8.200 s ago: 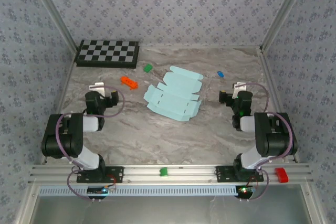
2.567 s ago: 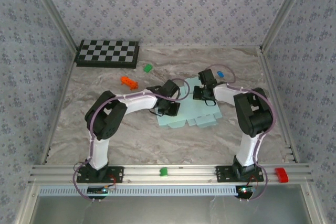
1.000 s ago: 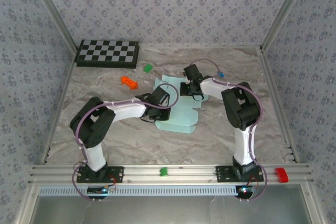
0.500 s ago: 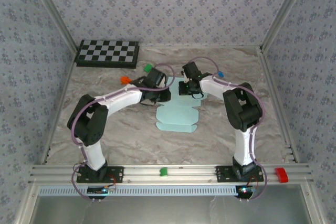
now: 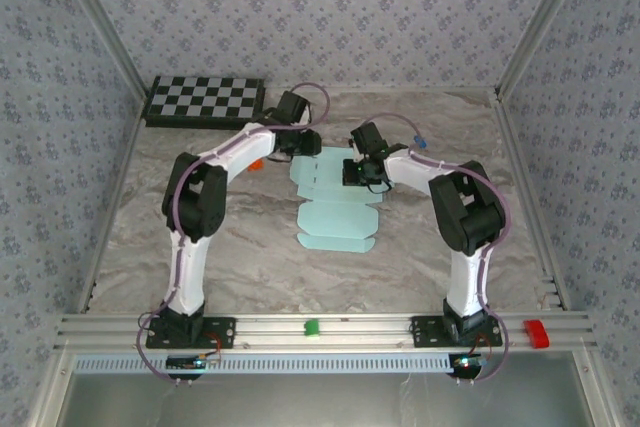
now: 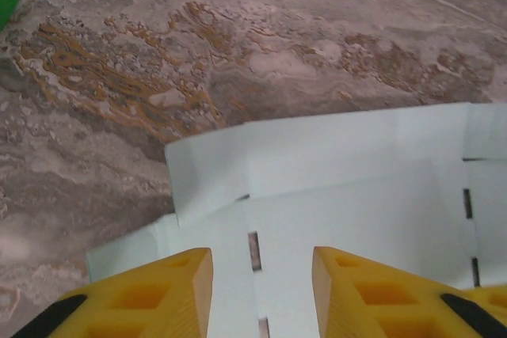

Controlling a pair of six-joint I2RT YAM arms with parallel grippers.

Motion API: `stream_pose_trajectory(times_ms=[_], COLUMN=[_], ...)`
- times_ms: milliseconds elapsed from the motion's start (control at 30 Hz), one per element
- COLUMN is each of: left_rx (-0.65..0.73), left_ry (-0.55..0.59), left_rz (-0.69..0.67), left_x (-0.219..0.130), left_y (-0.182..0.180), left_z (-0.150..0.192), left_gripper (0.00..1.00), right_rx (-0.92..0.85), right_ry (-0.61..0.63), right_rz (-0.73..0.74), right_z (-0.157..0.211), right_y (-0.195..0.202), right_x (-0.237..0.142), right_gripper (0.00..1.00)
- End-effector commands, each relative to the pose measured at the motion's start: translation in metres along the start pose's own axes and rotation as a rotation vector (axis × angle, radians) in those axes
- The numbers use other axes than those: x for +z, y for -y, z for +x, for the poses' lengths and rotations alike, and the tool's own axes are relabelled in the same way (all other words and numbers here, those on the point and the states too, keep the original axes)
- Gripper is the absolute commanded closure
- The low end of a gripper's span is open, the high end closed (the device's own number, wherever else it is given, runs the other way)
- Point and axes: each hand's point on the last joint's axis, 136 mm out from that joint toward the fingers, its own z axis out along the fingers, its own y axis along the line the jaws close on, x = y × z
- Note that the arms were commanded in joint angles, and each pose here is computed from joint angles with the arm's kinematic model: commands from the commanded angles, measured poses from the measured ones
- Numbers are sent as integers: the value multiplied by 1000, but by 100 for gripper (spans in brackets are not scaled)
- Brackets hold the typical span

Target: Fold the paper box

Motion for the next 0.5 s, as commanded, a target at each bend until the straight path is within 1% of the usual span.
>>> stream_pose_trajectory(times_ms=[0, 133, 233, 300, 467], left_rx=[47, 55, 54, 53, 62], left_ry=[-46, -60, -60, -65, -66], left_rz=[-34, -65, -97, -122, -114], left_x=[3, 11, 16, 20, 27], left_y=[-6, -13, -19, -23, -21], left_z=[-2, -4, -4, -3, -9], left_gripper=[60, 59, 55, 55, 53], right_rx=[18, 20, 26, 26, 28], right_ry=[-33, -46, -55, -61, -70], right_rz=[11, 14, 14, 14, 10], right_z=[11, 16, 20, 23, 27], right_y=[4, 6, 8, 8, 8], right_x=[10, 13, 17, 18, 21], right_gripper=[98, 98, 98, 99, 99])
